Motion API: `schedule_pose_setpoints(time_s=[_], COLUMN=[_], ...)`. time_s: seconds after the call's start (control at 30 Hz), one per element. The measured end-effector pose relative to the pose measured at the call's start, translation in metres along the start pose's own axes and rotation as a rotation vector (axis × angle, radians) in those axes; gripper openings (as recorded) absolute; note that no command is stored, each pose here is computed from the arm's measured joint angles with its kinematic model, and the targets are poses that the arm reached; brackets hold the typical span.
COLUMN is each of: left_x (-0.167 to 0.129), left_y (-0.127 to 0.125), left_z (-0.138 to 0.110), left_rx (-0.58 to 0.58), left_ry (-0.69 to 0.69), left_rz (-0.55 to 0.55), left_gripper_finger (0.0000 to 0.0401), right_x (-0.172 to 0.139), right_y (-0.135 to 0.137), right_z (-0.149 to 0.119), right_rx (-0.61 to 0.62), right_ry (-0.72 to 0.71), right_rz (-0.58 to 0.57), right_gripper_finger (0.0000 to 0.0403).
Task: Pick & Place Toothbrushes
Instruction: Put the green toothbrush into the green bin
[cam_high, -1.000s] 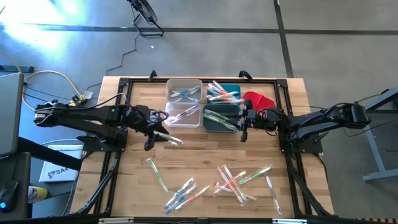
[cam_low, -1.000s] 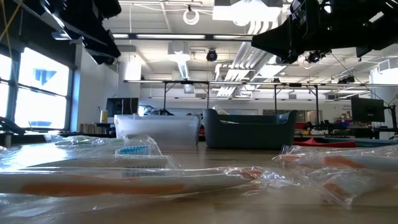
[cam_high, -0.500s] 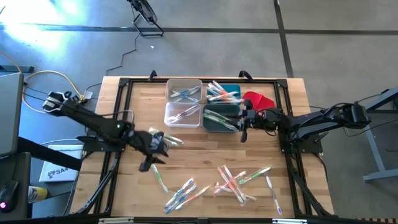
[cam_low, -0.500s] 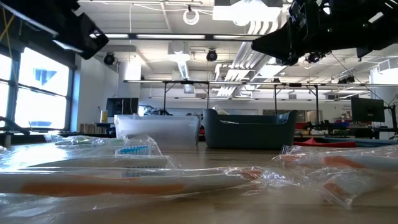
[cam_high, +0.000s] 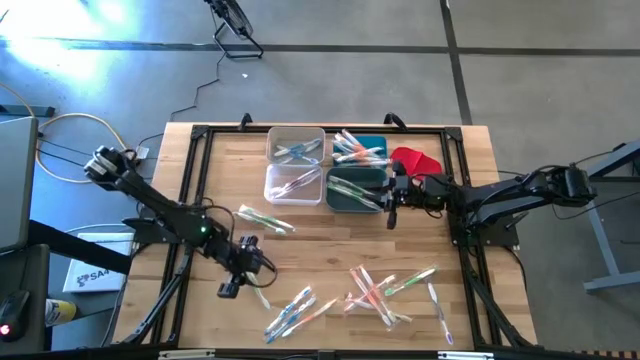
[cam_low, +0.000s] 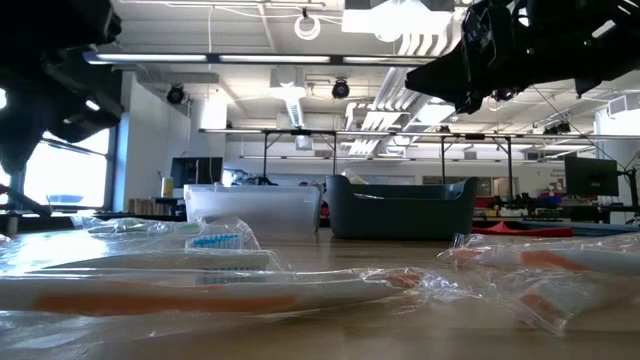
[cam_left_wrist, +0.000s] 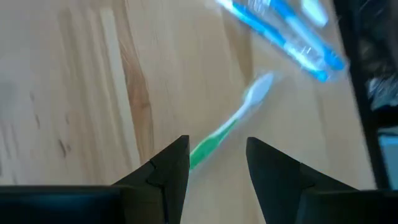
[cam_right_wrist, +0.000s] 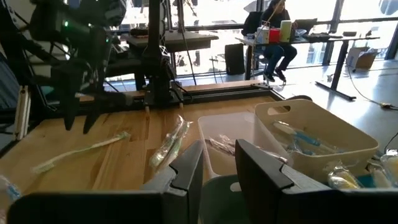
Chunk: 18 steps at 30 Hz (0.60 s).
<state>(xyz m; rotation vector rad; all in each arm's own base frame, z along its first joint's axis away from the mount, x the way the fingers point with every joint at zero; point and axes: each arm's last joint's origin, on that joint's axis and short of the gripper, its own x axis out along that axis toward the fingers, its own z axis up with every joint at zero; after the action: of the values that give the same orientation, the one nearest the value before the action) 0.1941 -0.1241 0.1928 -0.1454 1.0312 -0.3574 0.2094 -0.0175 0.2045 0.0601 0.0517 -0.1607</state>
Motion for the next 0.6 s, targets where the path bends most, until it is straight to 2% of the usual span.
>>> schedule_pose_setpoints(time_s=[0.27,0.6], left_x=[0.025,0.049], left_y=[0.000,0.004], left_z=[-0.006,-0.014], left_rx=[0.014,-0.022], left_ry=[0.075,0.178], left_rz=[0.078,0.089], left_gripper_finger=[0.0157,0.0157], right_x=[0.000,0.000], right_y=[0.000,0.000], right_z=[-0.001,-0.004], right_rx=[0.050,0.073], right_ry=[0.014,0.041], right_rz=[-0.001,0.005], right_gripper_finger=[0.0087,0.0087])
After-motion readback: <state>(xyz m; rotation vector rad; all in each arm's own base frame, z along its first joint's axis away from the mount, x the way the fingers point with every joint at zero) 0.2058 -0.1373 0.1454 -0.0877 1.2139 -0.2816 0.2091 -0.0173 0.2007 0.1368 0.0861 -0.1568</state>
